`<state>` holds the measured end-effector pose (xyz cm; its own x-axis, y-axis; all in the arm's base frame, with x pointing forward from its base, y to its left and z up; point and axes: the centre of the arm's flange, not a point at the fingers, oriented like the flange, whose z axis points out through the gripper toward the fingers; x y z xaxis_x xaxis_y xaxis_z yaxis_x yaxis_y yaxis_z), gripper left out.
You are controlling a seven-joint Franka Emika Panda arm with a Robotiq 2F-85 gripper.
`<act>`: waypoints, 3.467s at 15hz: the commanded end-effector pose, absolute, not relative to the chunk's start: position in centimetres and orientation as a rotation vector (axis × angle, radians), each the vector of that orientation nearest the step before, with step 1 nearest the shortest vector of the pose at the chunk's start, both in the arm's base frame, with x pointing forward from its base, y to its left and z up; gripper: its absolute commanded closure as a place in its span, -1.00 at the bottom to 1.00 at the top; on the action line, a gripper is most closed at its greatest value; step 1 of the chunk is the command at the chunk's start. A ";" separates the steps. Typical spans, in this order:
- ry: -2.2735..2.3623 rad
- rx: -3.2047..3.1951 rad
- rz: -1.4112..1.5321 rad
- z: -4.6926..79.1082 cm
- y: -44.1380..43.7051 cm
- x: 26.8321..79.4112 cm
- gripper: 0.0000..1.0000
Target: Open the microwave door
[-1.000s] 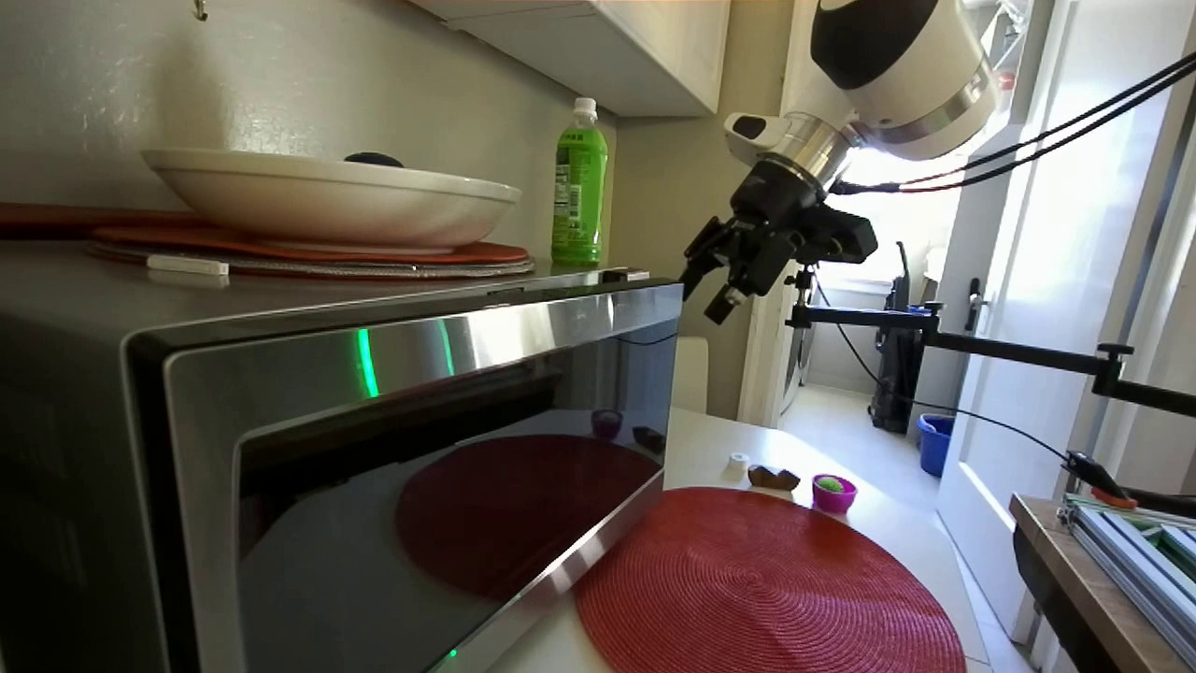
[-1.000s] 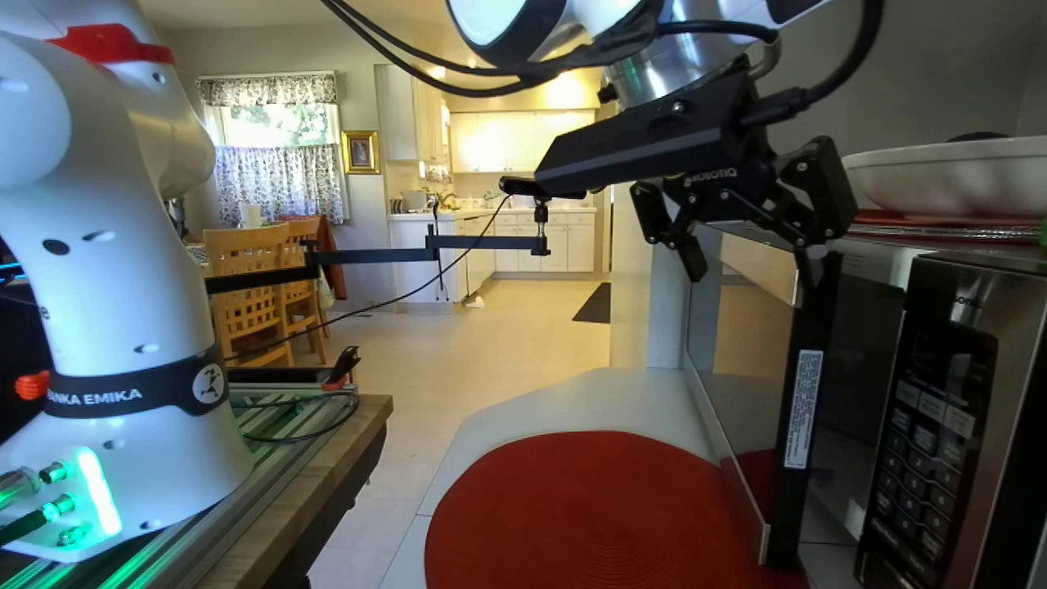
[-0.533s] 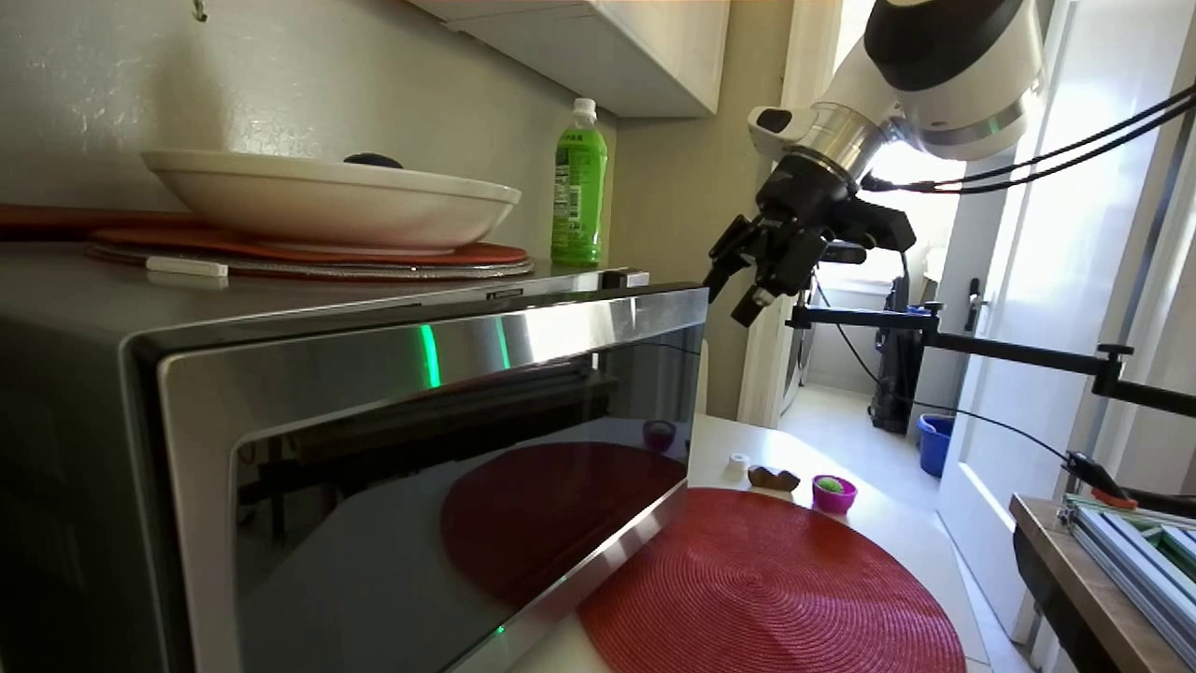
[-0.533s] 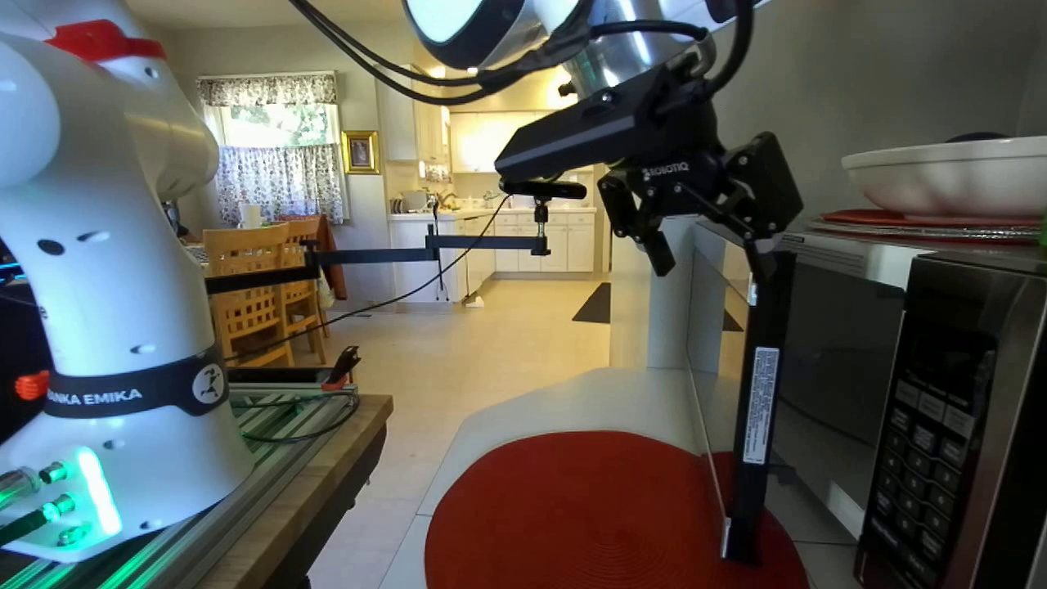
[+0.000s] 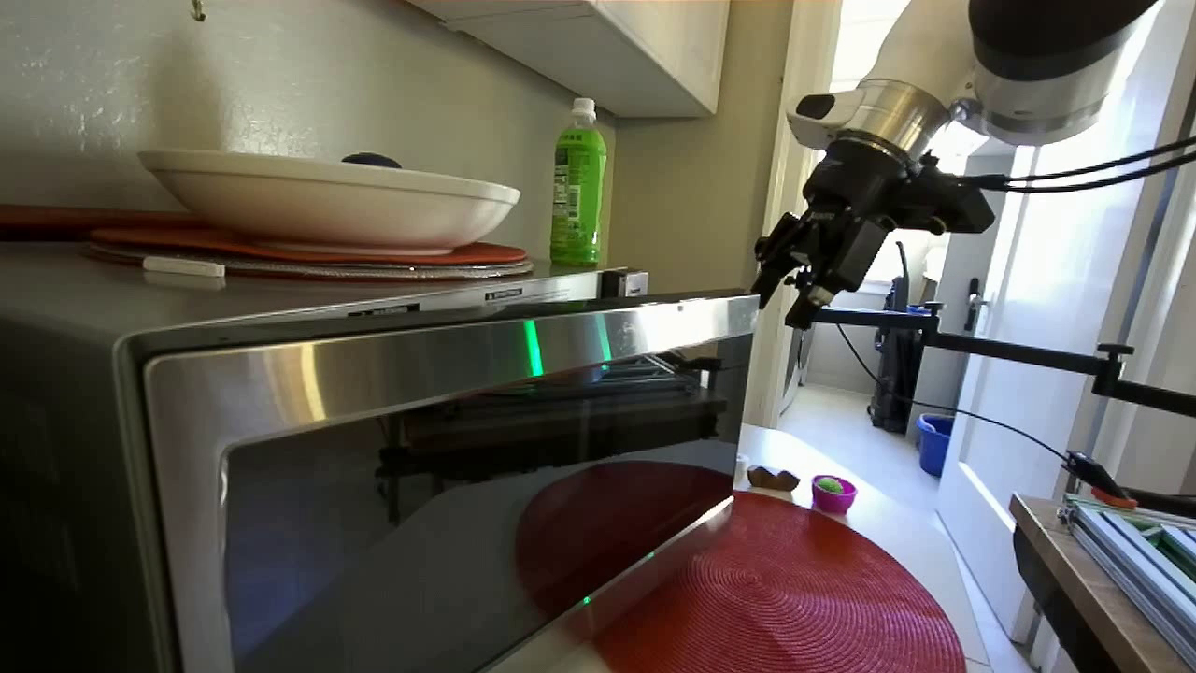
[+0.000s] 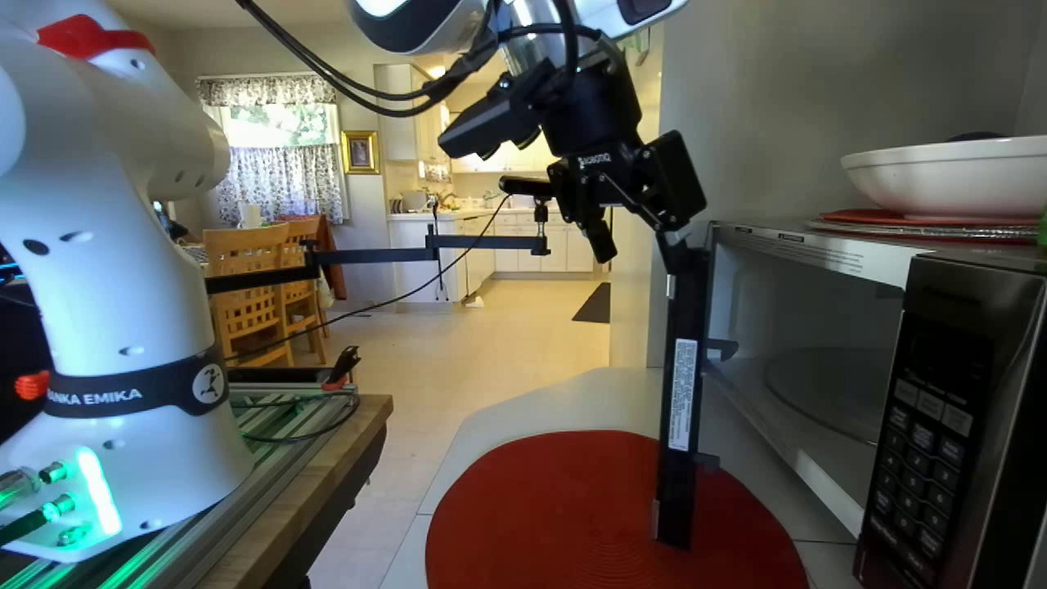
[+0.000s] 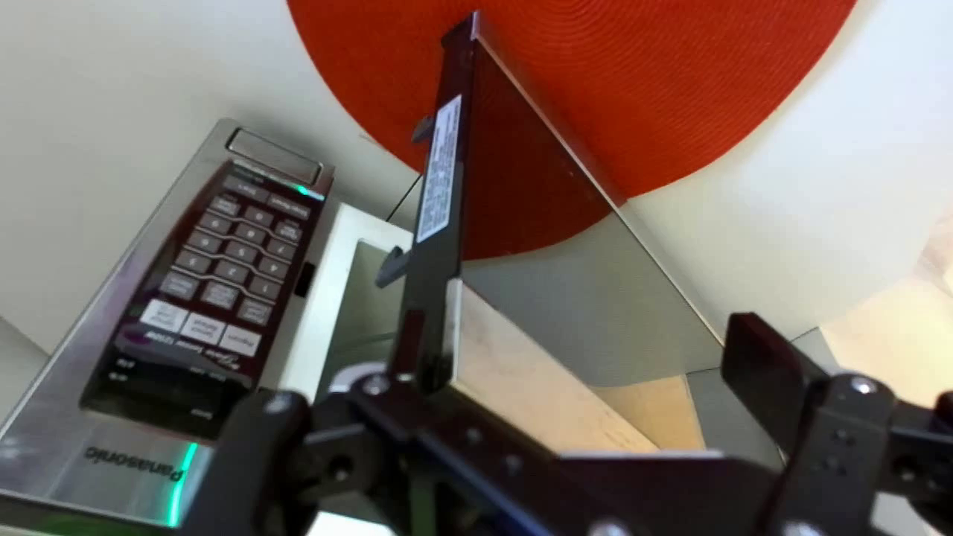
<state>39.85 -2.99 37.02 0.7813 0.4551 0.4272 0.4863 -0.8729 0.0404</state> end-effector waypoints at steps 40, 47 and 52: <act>-1.167 -3.299 -0.216 39.4 8.8 38.6 -1.00; -0.879 -3.253 -0.055 38.6 9.1 38.8 -1.00; -0.725 -3.205 -0.028 38.1 9.5 39.0 -1.00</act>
